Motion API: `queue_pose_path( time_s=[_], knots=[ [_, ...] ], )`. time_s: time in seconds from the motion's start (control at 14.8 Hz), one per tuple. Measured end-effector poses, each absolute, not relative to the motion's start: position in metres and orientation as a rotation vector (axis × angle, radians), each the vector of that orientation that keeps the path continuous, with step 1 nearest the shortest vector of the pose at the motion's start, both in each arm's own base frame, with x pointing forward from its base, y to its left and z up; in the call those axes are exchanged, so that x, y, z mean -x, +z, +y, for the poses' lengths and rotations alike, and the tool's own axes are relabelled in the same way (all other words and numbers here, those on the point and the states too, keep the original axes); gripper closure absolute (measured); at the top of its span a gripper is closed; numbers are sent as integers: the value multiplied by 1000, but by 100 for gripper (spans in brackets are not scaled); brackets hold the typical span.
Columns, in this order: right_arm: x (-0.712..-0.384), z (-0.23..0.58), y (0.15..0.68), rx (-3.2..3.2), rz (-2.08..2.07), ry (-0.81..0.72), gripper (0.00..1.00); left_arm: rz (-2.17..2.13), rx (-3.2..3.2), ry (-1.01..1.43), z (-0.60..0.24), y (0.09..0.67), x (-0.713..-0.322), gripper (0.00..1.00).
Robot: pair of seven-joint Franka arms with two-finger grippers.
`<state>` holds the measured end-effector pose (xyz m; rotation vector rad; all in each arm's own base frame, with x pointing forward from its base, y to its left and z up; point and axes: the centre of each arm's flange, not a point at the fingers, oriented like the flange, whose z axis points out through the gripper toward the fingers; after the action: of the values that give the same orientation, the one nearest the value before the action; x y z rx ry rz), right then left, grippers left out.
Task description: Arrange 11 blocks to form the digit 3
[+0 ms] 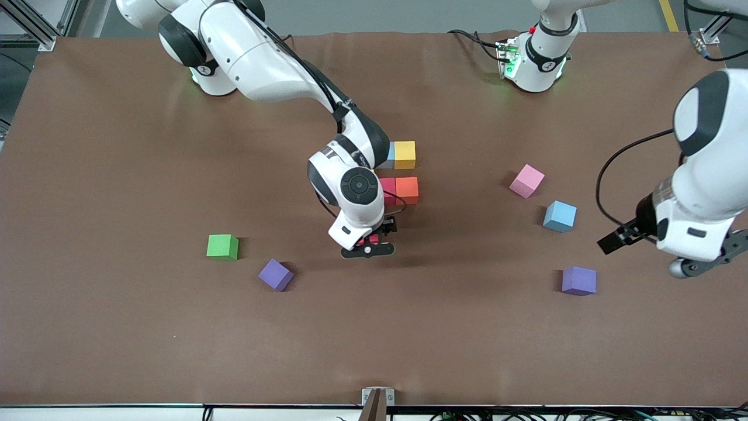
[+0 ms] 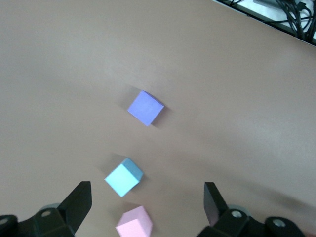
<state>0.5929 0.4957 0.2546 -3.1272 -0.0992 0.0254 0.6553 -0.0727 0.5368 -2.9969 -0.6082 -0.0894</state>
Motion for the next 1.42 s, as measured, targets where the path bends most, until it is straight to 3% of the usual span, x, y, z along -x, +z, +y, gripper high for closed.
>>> queue_pose_path(
  time_s=[0.47, 0.88, 1.42],
  knots=[
    [-661, 382, 327, 3143, 168, 48, 0, -392, 3025, -43, -60, 585, -624, 0],
    [-701, 254, 351, 3175, 201, 199, 0, -230, 3078, 53, -8, 571, -619, 0],
    [-688, 153, 392, 3221, 215, 237, 0, -115, 3129, 52, 6, 460, -658, 0]
  ],
)
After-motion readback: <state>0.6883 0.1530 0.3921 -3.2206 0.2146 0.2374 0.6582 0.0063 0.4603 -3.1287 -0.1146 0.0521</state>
